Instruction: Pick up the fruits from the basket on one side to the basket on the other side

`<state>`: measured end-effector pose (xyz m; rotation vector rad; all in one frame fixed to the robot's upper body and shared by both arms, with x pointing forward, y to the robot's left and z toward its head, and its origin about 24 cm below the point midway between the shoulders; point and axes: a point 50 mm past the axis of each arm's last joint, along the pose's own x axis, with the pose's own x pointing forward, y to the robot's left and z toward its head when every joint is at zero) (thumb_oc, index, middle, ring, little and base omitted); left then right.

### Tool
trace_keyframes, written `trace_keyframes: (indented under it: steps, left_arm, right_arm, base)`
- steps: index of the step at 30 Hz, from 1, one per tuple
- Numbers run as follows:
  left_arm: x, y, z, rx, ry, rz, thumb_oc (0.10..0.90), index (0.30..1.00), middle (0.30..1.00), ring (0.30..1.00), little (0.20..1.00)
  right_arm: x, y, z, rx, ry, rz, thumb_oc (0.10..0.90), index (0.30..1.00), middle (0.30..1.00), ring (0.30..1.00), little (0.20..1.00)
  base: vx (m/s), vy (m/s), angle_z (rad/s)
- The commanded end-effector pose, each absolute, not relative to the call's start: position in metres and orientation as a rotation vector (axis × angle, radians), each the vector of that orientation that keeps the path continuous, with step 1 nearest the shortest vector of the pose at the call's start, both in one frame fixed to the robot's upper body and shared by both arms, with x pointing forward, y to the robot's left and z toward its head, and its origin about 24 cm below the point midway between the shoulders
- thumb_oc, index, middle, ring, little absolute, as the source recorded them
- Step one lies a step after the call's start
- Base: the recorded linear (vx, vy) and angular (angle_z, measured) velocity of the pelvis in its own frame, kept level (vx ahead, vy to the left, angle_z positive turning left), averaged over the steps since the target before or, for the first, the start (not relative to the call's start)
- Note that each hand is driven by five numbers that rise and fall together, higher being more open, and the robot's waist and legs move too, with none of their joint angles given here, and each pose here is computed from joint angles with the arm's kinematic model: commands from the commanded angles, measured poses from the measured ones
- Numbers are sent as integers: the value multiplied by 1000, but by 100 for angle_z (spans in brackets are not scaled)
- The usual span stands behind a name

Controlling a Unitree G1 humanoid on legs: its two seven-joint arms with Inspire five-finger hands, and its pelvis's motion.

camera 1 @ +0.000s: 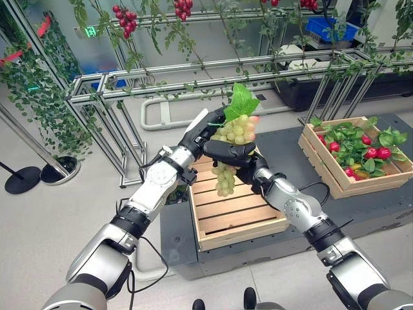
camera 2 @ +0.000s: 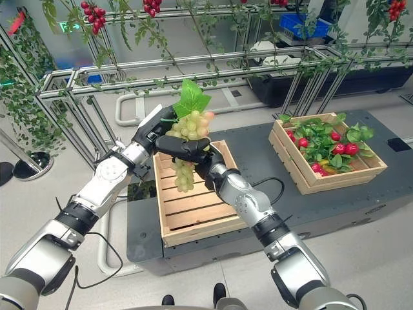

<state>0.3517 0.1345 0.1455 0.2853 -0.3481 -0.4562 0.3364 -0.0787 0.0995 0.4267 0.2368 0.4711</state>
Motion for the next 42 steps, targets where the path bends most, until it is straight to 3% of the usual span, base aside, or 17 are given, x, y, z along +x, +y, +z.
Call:
trace_keyframes:
  steps: [1, 10, 18, 30, 36, 42]
  left_arm:
    - [371, 150, 196, 236, -579, -229, 800, 900, 900, 900, 900]
    - [356, 190, 186, 208, -652, 72, 800, 900, 900, 900, 900]
    - [349, 202, 189, 213, -738, 255, 800, 900, 900, 900, 900]
    - [350, 194, 171, 115, -625, 45, 800, 900, 900, 900, 900]
    - [300, 187, 89, -116, -364, -51, 800, 900, 900, 900, 900]
    - [260, 192, 42, -242, -164, -26, 800, 900, 900, 900, 900]
  right_arm:
    - [345, -73, 143, 636, -9, 533, 400, 300, 300, 300, 300]
    - [332, -100, 111, 651, 33, 456, 400, 300, 300, 300, 300]
    - [329, -105, 98, 662, 71, 426, 400, 300, 300, 300, 300]
    - [327, -115, 91, 686, 33, 351, 400, 300, 300, 300, 300]
    - [290, -154, 81, 628, -106, 222, 400, 300, 300, 300, 300]
    - [259, -187, 75, 593, -209, 63, 400, 300, 300, 300, 300]
  base:
    - [0, 0, 0]
    - [0, 0, 0]
    - [0, 0, 0]
    - [-1, -10, 0]
    - [13, -59, -8]
    - [-5, -87, -14]
